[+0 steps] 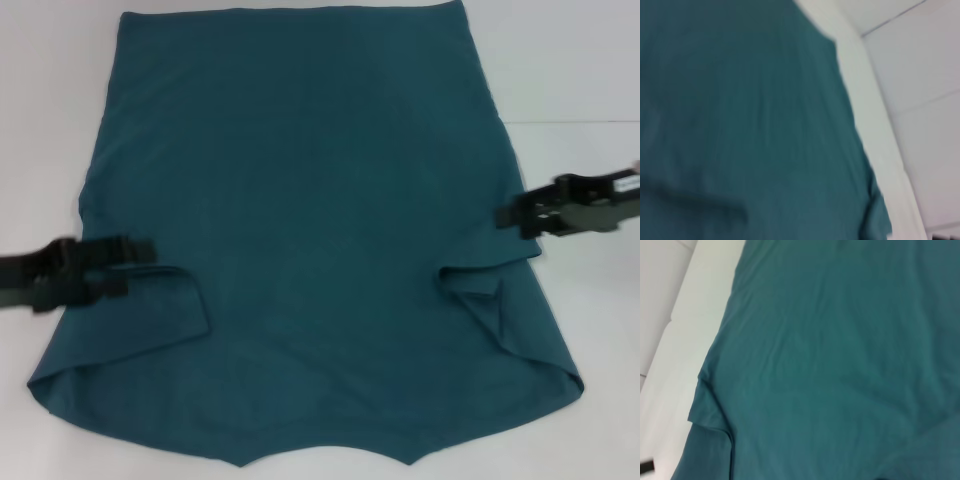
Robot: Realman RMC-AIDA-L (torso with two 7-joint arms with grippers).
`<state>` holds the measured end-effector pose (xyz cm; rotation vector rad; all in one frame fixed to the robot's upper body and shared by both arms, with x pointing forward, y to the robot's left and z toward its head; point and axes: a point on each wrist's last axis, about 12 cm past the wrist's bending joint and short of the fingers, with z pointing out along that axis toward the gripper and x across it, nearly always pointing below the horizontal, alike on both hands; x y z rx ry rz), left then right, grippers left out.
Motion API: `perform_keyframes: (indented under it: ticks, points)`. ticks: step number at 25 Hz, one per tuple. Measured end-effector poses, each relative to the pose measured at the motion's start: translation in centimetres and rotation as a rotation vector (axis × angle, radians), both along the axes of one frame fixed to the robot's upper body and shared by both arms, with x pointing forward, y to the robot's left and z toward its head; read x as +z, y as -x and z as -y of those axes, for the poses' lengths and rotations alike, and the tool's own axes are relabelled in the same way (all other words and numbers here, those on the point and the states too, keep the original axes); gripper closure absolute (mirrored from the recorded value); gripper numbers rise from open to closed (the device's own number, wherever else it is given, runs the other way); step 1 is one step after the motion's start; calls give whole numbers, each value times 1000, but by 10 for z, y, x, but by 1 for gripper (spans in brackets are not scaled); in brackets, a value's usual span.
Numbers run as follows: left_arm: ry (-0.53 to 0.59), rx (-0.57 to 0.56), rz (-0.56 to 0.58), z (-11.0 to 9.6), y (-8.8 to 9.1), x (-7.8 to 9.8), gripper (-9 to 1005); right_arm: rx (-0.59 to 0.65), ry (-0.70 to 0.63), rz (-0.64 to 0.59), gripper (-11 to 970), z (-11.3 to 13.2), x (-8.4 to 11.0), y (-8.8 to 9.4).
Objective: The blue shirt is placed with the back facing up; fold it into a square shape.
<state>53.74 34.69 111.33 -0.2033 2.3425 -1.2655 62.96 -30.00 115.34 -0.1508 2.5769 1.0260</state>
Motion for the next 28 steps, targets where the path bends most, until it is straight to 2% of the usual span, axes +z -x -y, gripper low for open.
perform_keyframes:
  ticks: [4,6,12,18,28]
  points:
    - [10,13,-118,-15,21,3,169,-28,-25,-12,396,22,-1,13]
    - [7,48,-159,-24,31,2,169,-46,-35,-18,398,30,-4,19]
    - [-10,186,-213,-47,52,-9,169,-69,-54,-21,402,38,-15,28]
    - [-55,284,-259,-55,59,-27,168,-76,-63,-24,403,39,-17,30]
    - [-91,307,-245,-54,56,-37,169,-82,-66,-27,405,39,-20,32]
